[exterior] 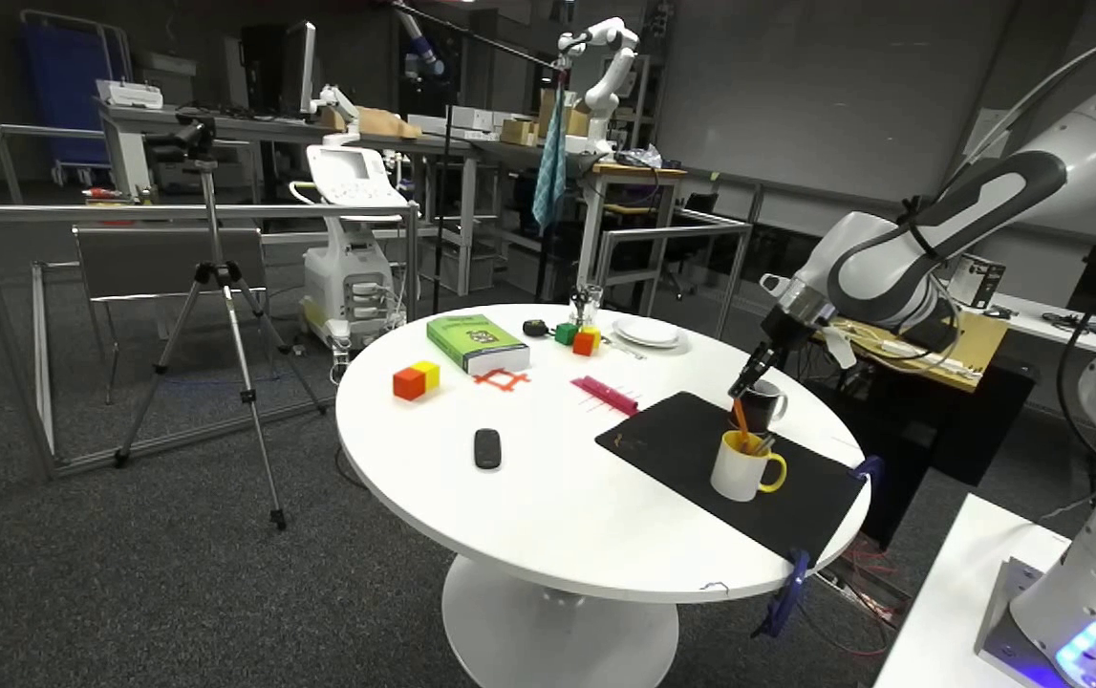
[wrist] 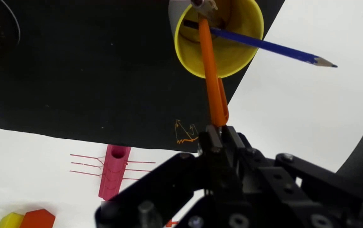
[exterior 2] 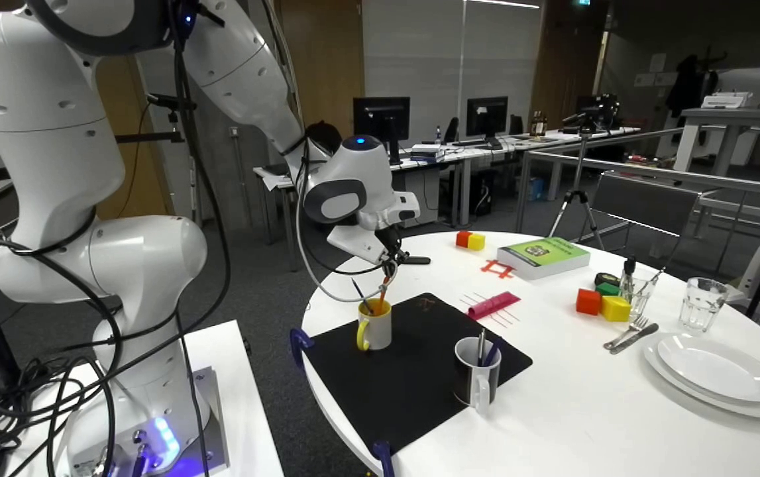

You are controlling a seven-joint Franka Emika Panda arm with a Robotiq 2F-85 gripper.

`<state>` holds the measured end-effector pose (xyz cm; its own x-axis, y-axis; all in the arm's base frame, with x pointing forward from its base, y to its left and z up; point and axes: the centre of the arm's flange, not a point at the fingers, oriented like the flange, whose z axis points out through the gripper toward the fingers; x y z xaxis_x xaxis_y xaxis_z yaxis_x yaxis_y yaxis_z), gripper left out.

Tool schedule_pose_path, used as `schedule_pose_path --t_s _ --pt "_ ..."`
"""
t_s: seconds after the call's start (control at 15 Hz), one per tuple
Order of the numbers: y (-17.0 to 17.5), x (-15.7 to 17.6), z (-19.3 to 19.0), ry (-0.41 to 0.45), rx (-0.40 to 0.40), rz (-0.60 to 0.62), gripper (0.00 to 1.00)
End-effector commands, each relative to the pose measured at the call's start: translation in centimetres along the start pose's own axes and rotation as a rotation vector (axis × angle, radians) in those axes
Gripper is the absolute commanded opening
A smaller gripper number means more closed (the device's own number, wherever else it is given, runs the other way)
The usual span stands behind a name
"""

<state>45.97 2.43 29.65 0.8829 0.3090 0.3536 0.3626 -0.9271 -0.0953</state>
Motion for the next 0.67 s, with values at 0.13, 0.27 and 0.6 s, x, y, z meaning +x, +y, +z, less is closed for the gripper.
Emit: schedule_pose_path --t_s 0.13,0.27,0.6 --pt "1.3 1.6 4.1 -0.064 0.005 -0.036 0.36" --pt "1.2 1.5 4.2 -0.071 0.007 -0.037 0.50" --pt "2.0 1.8 2.1 0.017 -0.029 -0.008 0.86"
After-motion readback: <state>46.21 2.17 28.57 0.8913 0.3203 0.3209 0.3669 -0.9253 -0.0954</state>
